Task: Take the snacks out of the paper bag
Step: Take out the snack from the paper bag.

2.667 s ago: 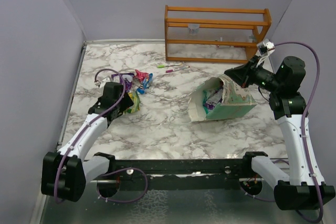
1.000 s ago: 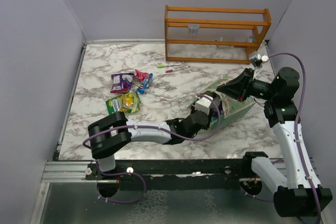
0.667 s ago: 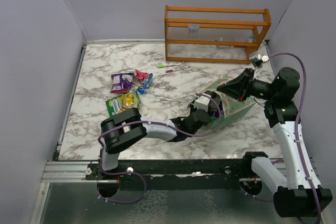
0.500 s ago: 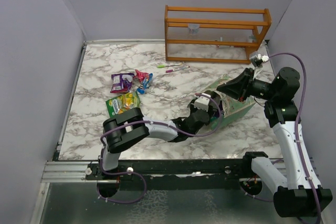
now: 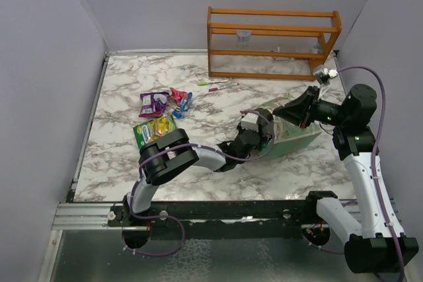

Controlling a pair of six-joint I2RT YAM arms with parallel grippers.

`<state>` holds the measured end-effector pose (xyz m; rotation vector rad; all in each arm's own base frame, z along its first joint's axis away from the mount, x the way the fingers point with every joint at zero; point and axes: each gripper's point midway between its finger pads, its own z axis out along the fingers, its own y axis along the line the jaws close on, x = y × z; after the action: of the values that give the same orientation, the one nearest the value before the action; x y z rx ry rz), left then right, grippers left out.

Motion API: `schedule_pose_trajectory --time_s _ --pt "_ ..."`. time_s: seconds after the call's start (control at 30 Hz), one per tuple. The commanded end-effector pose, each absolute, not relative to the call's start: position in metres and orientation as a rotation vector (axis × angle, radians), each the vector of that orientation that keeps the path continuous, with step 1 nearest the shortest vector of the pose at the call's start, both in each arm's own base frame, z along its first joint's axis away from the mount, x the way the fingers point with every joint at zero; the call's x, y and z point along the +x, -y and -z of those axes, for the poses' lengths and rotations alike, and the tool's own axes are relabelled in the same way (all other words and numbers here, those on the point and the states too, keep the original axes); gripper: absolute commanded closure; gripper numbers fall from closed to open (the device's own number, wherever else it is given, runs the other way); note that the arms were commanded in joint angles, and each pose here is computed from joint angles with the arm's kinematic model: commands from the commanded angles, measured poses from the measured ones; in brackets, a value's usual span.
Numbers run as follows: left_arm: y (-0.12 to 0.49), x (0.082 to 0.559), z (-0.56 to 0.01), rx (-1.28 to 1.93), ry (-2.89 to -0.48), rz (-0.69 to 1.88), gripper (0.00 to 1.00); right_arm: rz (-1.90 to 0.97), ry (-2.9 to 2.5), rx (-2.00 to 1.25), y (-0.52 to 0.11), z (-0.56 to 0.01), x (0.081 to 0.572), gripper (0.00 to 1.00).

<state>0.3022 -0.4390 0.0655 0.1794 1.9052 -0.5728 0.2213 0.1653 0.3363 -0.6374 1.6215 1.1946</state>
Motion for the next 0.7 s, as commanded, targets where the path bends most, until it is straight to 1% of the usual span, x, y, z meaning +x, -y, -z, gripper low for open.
schedule_pose_trajectory --time_s 0.0,0.1,0.27,0.67 --pt "0.459 0.305 -0.074 0.164 -1.865 0.727 0.76 -1.154 -1.566 -0.674 -0.166 -0.354 0.218 0.98" --pt "0.460 0.308 -0.077 0.180 -1.855 0.716 0.86 -1.150 -1.569 -0.673 -0.166 -0.354 0.218 0.98" --pt "0.450 0.304 -0.094 0.199 -1.827 0.721 1.00 -1.124 -1.576 -0.667 -0.164 -0.352 0.219 0.98" --pt "0.423 0.257 -0.163 0.204 -1.780 0.983 1.00 -1.079 -1.590 -0.638 -0.160 -0.350 0.228 0.98"
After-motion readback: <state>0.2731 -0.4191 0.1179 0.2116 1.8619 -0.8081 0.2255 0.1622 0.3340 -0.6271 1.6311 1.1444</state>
